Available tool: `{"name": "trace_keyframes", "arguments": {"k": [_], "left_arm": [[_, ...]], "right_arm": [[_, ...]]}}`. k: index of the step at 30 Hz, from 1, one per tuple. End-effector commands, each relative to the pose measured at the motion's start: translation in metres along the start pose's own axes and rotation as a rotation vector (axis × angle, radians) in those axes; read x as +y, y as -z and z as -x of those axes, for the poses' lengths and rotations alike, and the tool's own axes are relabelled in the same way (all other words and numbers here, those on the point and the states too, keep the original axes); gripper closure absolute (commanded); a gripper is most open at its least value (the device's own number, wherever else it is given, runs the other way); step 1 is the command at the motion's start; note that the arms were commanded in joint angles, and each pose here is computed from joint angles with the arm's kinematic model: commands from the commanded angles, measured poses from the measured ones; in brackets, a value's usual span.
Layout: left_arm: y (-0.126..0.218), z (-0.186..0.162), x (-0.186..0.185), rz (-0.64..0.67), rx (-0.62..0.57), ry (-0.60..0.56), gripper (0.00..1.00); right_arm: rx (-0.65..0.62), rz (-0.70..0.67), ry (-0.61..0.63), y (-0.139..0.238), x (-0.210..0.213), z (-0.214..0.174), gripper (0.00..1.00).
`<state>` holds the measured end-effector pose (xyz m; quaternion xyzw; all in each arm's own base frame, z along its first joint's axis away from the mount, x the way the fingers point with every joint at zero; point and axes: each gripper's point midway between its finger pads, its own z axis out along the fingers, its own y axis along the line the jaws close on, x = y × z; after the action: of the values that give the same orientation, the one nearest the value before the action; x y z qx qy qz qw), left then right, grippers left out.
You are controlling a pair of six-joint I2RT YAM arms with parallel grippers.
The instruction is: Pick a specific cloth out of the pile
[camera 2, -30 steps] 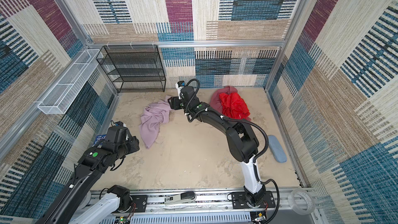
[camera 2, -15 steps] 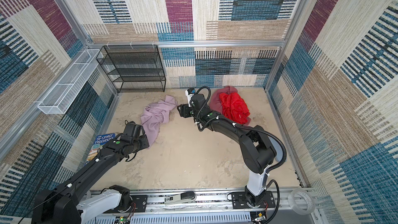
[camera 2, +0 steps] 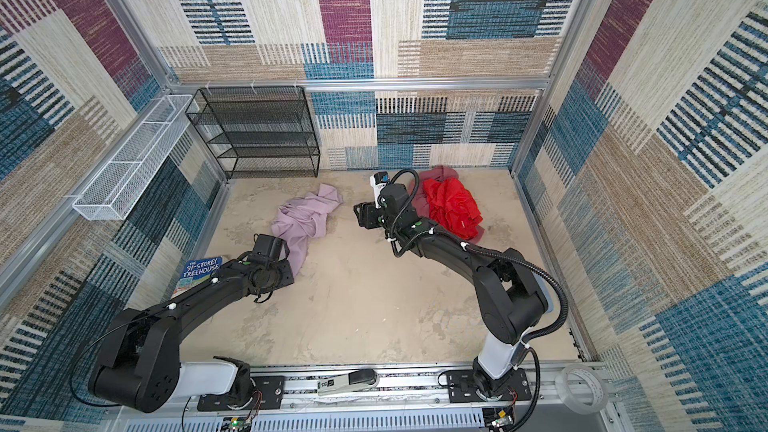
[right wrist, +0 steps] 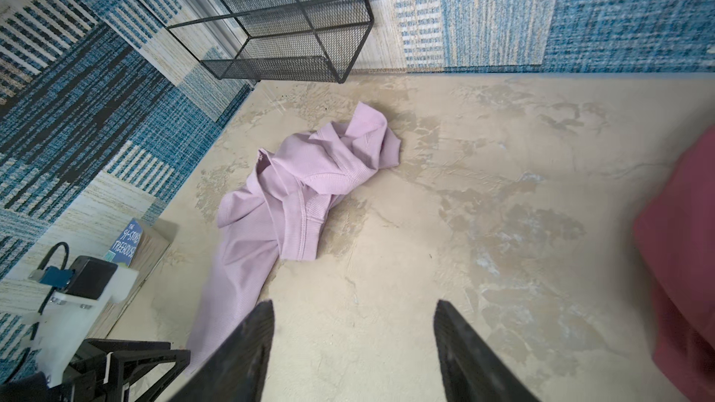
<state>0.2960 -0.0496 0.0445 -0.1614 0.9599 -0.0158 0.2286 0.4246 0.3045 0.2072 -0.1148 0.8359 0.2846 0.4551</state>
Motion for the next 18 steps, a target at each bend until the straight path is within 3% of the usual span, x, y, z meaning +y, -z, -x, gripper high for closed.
{"name": "trace_keyframes", "arguments": {"k": [1,11,18], "left_arm": [[-0.005,0.005,0.002,0.012,-0.014,-0.017,0.52],[-0.019,0.001,0.004,0.019,0.024,-0.01,0.63],[-0.022,0.004,0.006,0.032,0.041,-0.009,0.9]], "right_arm": [[-0.033,-0.002,0.012,0.004,0.0,0.009,0.32],[-0.045,-0.01,0.011,0.007,-0.002,0.015,0.32],[-0.052,-0.02,0.003,0.009,-0.004,0.018,0.32]]}}
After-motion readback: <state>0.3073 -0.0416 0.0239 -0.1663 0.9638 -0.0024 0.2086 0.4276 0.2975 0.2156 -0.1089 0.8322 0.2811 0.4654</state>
